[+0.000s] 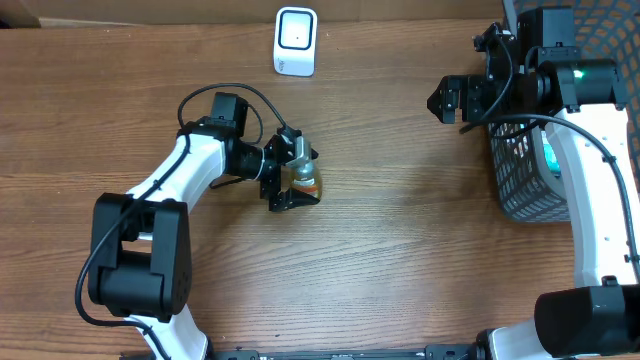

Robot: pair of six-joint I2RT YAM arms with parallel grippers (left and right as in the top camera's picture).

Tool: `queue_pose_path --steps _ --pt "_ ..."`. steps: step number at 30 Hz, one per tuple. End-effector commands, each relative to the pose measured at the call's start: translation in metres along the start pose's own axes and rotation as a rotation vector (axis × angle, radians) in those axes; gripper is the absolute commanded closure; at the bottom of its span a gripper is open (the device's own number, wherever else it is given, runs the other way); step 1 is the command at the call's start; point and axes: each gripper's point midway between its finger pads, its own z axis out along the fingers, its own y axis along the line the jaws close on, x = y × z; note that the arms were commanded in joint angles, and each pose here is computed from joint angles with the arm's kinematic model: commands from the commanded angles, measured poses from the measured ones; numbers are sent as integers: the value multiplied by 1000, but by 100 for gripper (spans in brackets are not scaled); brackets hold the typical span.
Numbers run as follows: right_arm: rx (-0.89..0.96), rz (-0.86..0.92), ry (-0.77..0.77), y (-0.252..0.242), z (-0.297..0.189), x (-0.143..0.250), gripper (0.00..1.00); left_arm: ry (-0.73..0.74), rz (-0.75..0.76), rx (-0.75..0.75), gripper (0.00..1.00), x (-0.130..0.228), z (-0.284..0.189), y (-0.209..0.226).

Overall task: Scan the item barcode
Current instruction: 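Move the left gripper to the bottle cap and close around it, then lift the bottle with the left gripper toward the white scanner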

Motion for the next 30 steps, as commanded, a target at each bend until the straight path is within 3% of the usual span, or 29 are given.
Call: queue_pose_path --steps 1,5,7,9,14,17,30 --pt "2 -1 -54 1 -17 -8 0 -20 13 13 0 -3 4 -1" --pt "2 0 -52 1 -17 -8 0 -17 9 6 11 -2 4 1" --pt "2 0 -50 1 -17 -7 0 -12 10 3 30 -1 4 2" --pt "2 0 -50 1 -17 -7 0 -13 10 3 37 -2 4 2" --pt "2 0 -51 1 -17 -8 0 -18 17 -10 38 -3 3 6" --pt "2 -1 -51 1 -17 -8 0 -26 13 -10 45 -6 2 7" --pt "2 -4 -62 2 -17 -10 0 -82 -175 -157 55 -27 -47 55"
